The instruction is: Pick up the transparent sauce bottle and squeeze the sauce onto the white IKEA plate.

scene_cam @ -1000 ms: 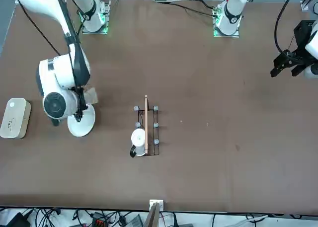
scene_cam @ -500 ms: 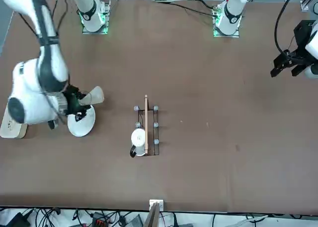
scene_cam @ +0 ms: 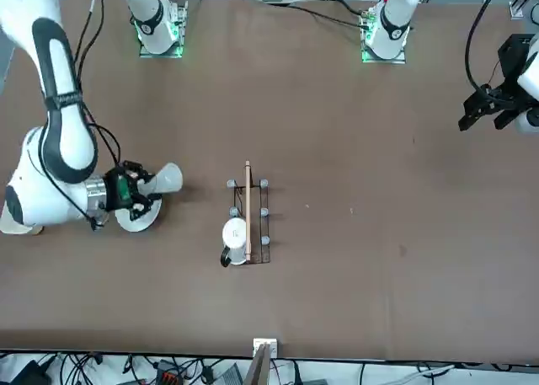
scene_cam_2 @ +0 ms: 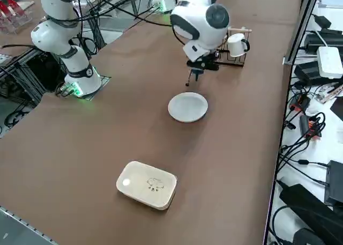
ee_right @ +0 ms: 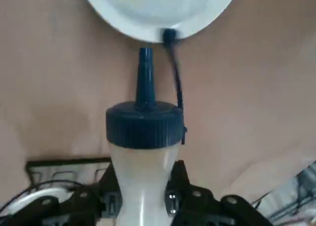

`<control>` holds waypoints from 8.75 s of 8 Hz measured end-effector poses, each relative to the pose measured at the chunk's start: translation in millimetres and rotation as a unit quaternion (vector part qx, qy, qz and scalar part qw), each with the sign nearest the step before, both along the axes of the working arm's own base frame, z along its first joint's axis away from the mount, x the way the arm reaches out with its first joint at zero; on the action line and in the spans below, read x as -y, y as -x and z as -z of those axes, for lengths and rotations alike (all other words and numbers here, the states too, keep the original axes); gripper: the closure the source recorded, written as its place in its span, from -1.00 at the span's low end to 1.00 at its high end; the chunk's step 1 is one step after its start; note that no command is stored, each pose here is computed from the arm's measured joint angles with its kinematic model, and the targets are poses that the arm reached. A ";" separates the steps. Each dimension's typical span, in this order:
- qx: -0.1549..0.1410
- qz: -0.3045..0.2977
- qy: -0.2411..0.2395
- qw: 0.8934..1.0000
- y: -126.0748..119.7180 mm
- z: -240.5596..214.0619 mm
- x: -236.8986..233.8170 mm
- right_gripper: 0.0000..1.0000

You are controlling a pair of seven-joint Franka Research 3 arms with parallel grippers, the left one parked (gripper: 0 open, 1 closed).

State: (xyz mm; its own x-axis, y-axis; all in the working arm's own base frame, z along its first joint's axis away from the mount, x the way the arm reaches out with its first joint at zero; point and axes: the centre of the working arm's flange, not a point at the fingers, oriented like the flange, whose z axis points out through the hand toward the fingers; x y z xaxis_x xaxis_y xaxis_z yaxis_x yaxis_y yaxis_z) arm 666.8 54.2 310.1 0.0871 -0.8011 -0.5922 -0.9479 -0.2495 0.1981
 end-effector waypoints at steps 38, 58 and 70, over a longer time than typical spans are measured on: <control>0.108 0.065 -0.136 0.983 36.4 79.1 67.1 0.19; -0.042 0.017 0.626 0.778 108.5 -65.9 93.6 0.20; -0.007 0.064 0.871 0.488 224.4 134.9 179.3 0.20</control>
State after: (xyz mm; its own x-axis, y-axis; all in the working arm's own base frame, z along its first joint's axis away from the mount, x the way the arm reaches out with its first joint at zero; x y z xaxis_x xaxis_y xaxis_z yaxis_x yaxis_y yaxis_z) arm 442.5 -125.1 175.2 -0.0235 -0.0888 0.9958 -0.9292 0.3693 0.0110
